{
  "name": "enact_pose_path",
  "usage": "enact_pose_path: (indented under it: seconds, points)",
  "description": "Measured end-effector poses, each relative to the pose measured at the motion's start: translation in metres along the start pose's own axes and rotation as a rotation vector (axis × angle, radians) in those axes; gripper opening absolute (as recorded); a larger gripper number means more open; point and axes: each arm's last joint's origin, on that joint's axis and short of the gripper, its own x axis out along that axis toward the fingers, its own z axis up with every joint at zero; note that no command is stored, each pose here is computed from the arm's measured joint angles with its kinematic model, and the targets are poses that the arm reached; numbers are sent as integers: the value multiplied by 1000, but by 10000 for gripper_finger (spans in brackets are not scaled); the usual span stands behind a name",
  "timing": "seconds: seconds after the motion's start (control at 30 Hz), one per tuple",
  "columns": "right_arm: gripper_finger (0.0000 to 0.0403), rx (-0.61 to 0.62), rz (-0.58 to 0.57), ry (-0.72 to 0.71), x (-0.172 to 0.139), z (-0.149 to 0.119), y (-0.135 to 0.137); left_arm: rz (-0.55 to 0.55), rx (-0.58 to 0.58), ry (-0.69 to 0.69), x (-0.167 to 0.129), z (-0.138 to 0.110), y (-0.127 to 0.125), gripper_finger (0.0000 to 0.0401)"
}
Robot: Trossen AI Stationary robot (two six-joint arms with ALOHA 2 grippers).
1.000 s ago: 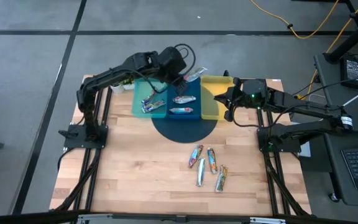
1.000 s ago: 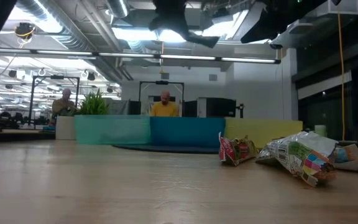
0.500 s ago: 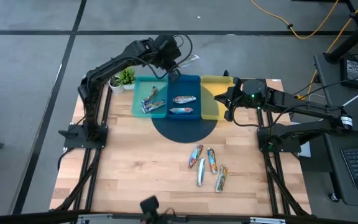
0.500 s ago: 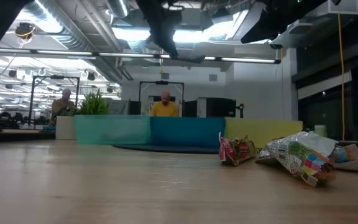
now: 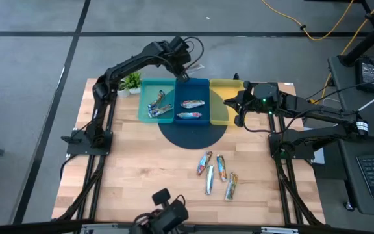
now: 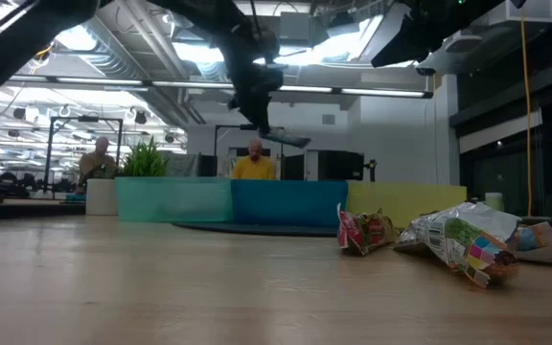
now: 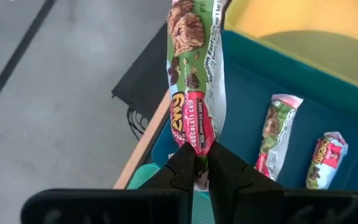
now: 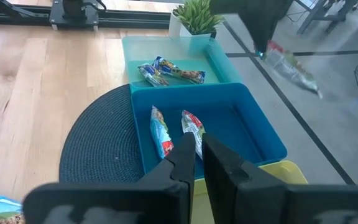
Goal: Pick and place Granola Bars by type
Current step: Put the bottom red granola bar into the blue bin
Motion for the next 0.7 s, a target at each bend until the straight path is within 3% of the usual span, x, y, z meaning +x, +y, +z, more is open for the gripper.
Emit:
enact_pose_path:
  seconds: [0.7]
  points:
    - [34, -3, -2, 1, 0, 0, 0, -90, -38, 175, 80, -10, -32, 19]
